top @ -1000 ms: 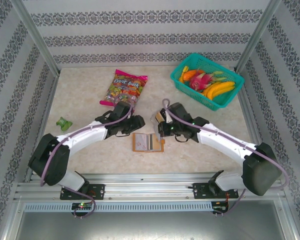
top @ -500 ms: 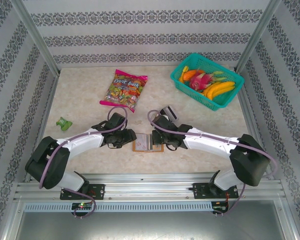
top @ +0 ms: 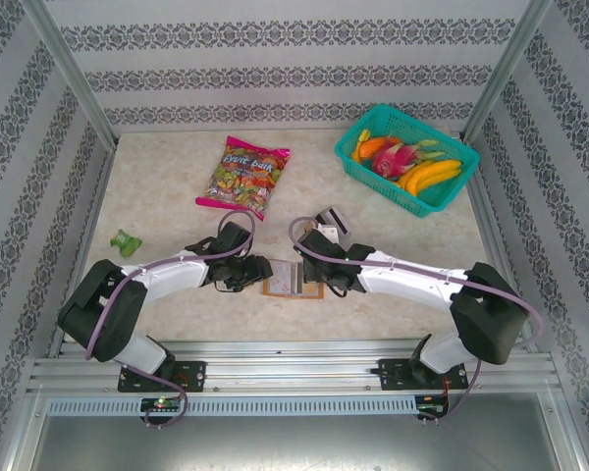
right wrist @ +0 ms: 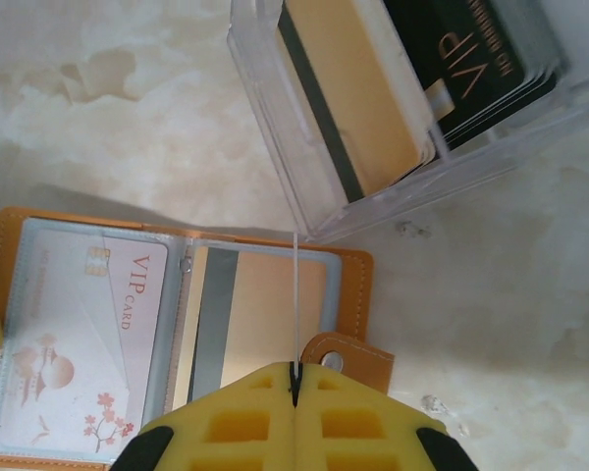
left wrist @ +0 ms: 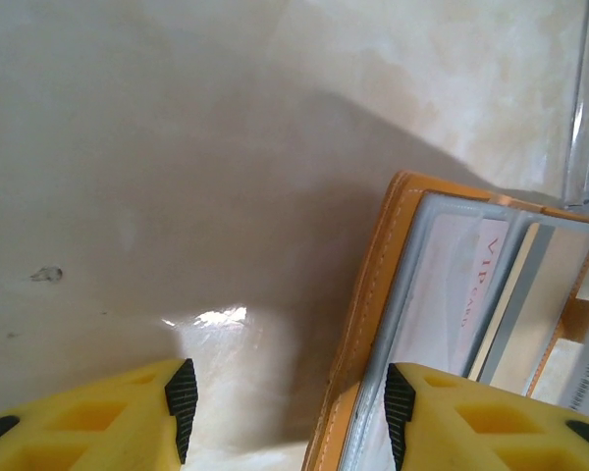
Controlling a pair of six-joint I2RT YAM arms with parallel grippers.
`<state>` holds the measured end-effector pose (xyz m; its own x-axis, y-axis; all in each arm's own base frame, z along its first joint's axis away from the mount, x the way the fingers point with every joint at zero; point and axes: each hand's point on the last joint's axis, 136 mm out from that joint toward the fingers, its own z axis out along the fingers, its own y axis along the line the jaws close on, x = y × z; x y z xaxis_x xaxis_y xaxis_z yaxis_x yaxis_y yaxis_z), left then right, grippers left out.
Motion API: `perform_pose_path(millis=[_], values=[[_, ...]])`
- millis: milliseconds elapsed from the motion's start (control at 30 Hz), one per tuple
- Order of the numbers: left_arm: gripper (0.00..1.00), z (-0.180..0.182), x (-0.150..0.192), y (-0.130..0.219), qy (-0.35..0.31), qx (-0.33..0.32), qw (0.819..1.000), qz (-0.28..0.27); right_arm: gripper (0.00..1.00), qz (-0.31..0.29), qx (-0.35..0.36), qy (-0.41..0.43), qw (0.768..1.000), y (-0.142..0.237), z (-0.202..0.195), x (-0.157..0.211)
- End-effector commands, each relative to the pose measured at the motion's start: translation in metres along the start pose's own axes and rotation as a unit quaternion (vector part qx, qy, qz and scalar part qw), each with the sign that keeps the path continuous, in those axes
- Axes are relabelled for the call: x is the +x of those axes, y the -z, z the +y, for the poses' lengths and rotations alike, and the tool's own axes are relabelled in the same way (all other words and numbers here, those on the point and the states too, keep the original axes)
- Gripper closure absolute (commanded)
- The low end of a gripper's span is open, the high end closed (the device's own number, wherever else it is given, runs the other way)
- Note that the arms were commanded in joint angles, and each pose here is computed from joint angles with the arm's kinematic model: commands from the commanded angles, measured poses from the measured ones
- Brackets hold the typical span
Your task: Put the credit cards into the card holder
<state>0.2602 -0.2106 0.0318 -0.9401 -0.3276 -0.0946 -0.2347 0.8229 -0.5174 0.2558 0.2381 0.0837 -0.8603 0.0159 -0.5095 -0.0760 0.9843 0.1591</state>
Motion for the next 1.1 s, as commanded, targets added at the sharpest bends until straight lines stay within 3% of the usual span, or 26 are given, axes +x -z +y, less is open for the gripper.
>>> perform_pose_path(millis=[0, 400, 1067], values=[[0.44, -0.019, -0.009, 0.001, -0.020, 0.029, 0.999, -0.003, 1.00, -0.004, 0.036, -0.008, 0.999, 0.004, -0.020, 0.004], [0.49, -0.018, -0.007, -0.006, -0.024, 0.028, 0.999, 0.011, 1.00, 0.013, -0.006, -0.040, 0.999, -0.006, -0.019, 0.014], [0.73, -0.017, -0.004, -0.011, -0.028, 0.026, 0.999, 0.022, 1.00, 0.024, -0.055, -0.078, 0.995, -0.014, -0.013, 0.020]])
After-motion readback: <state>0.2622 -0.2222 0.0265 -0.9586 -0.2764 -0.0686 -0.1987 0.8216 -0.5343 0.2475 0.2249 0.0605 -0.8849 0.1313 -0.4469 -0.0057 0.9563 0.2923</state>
